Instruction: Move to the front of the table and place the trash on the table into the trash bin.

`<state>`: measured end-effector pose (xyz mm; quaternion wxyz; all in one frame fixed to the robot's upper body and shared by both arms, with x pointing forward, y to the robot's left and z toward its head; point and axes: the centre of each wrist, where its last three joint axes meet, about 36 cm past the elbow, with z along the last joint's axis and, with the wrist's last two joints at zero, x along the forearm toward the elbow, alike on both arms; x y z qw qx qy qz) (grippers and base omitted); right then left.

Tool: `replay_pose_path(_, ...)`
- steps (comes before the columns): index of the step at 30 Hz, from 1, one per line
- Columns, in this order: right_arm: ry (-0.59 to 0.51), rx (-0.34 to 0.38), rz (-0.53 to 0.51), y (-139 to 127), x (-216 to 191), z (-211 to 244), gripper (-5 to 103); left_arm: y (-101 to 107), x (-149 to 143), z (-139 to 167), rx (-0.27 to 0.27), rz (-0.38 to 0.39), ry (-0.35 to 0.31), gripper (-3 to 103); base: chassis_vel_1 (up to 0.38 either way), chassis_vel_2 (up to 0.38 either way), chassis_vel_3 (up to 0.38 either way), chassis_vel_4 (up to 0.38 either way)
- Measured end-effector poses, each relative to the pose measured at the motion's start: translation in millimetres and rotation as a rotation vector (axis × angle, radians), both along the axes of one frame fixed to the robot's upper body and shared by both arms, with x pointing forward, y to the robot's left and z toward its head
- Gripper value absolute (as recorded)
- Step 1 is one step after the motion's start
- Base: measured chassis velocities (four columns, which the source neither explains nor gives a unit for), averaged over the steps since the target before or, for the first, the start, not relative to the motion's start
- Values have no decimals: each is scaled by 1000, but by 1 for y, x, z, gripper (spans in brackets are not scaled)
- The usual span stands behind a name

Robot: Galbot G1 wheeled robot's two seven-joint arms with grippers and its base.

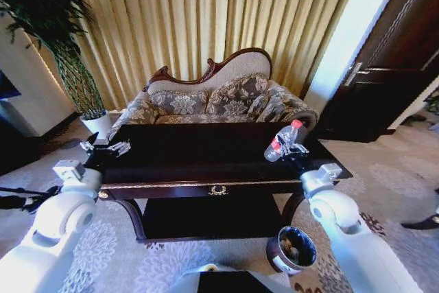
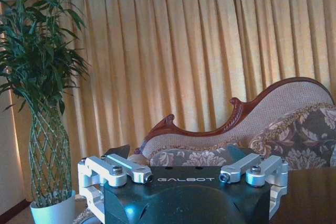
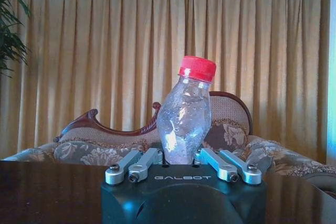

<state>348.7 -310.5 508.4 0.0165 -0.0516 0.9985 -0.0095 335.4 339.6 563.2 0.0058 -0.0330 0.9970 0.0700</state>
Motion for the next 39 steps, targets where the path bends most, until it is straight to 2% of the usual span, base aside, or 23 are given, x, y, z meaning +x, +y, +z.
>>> replay_pose_path(5,-4,-2,2,2,-4,2,21,-1,-2,0,2,-20,1,100,70,-69,-59,68)
replay_pose_path(10,-12,-8,-4,-1,-8,6,21,2,-1,0,-11,-78,-9,100,66,-57,-70,59)
replay_pose_path(15,-9,-11,-14,-5,-11,6,21,3,2,1,-36,-138,-4,100,89,-87,-76,90)
replay_pose_path(18,-7,-9,-15,-5,-12,6,21,-1,3,2,-74,-167,1,100,84,-84,-91,94)
replay_pose_path(20,-9,-7,-15,-5,-12,6,21,-4,2,4,-98,-168,22,100,85,-110,-100,115)
replay_pose_path(27,-7,-5,-17,-6,-11,5,21,-7,0,4,-120,-161,46,100,101,-111,-105,112)
replay_pose_path(34,6,-1,-15,-6,-10,0,21,-9,1,1,-114,-163,49,100,110,-112,-105,108)
replay_pose_path(39,79,9,-47,-17,-4,-29,21,-13,0,-3,-110,-166,51,100,33,-30,-28,24)
